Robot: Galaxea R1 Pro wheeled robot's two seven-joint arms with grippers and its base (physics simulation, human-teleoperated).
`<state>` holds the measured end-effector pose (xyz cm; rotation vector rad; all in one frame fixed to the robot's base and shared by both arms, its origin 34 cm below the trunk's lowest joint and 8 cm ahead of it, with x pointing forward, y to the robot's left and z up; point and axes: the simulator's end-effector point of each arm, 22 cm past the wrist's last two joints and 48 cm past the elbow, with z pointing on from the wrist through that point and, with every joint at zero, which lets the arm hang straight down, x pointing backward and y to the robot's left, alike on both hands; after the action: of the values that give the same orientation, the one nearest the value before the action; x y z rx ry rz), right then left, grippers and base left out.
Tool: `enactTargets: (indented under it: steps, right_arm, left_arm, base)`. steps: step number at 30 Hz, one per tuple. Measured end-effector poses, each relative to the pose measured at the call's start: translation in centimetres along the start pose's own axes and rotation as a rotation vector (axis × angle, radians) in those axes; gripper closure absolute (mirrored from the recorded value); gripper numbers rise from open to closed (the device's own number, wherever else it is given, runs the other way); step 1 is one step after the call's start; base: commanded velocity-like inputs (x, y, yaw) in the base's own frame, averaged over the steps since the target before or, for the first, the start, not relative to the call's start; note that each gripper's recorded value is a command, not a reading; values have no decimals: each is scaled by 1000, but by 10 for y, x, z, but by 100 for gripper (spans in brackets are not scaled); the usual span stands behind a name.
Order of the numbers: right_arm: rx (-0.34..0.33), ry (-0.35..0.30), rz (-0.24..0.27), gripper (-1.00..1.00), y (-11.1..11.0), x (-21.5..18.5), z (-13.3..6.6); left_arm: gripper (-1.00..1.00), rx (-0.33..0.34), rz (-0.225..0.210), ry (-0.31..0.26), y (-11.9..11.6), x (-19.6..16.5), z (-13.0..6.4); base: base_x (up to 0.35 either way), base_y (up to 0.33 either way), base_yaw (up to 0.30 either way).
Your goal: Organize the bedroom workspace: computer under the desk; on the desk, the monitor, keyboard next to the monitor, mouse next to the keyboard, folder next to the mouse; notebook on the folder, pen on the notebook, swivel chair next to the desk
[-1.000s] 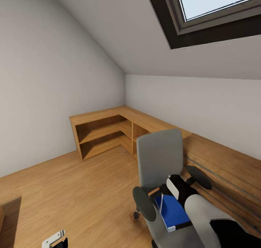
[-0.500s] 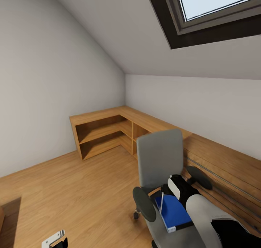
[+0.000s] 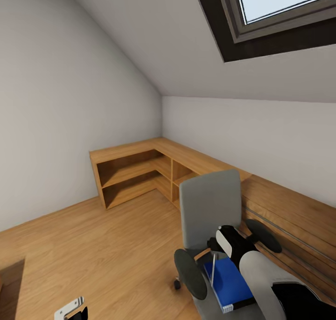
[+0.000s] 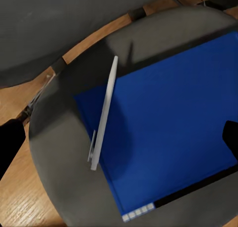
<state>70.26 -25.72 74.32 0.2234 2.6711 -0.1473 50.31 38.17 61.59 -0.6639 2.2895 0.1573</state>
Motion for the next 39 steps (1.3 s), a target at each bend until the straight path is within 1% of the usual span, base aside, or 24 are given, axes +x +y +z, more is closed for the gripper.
enactTargets:
  steps: [26, 39]
  right_arm:
    - [0, 21, -8, -100, 2, 8, 2]
    - [0, 27, -7, -100, 2, 19, 21]
  left_arm:
    - [-100, -2, -1, -1, 1, 0, 0]
    - [-100, -3, -4, -2, 2, 13, 15]
  base:
    - [0, 0, 0]
    - [0, 0, 0]
